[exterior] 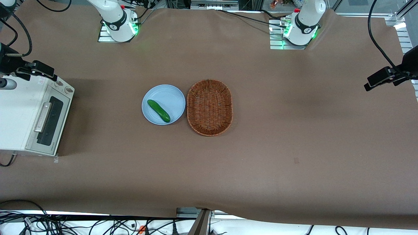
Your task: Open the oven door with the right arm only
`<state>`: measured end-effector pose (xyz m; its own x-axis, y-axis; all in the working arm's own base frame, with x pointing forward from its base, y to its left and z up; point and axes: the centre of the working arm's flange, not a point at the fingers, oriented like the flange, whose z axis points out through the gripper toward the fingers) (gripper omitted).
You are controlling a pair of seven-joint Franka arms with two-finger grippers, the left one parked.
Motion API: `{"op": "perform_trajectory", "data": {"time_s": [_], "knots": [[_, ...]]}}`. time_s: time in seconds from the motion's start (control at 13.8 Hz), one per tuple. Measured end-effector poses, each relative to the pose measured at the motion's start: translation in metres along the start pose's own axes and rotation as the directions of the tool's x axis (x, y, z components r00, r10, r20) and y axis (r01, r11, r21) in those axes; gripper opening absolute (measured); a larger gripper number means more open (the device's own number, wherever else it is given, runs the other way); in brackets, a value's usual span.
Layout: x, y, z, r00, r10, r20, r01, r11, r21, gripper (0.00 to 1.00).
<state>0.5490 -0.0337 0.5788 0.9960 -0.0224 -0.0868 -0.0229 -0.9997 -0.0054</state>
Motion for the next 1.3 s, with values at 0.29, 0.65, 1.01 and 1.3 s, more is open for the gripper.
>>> {"op": "perform_trajectory", "data": {"time_s": [0.29,0.65,1.01,1.3], "knots": [[0.0002,0.0018,-0.0002,1.000,0.000,-0.001,0.000,1.000,-0.018,1.00],[0.0003,0.0017,-0.0003,1.000,-0.001,-0.002,0.001,1.000,-0.018,1.00],[0.0011,-0.0014,0.0010,1.000,-0.007,0.001,0.007,1.000,-0.019,1.00],[0.0030,-0.0061,0.0039,1.000,-0.014,0.006,0.015,1.000,-0.019,1.00]]}}
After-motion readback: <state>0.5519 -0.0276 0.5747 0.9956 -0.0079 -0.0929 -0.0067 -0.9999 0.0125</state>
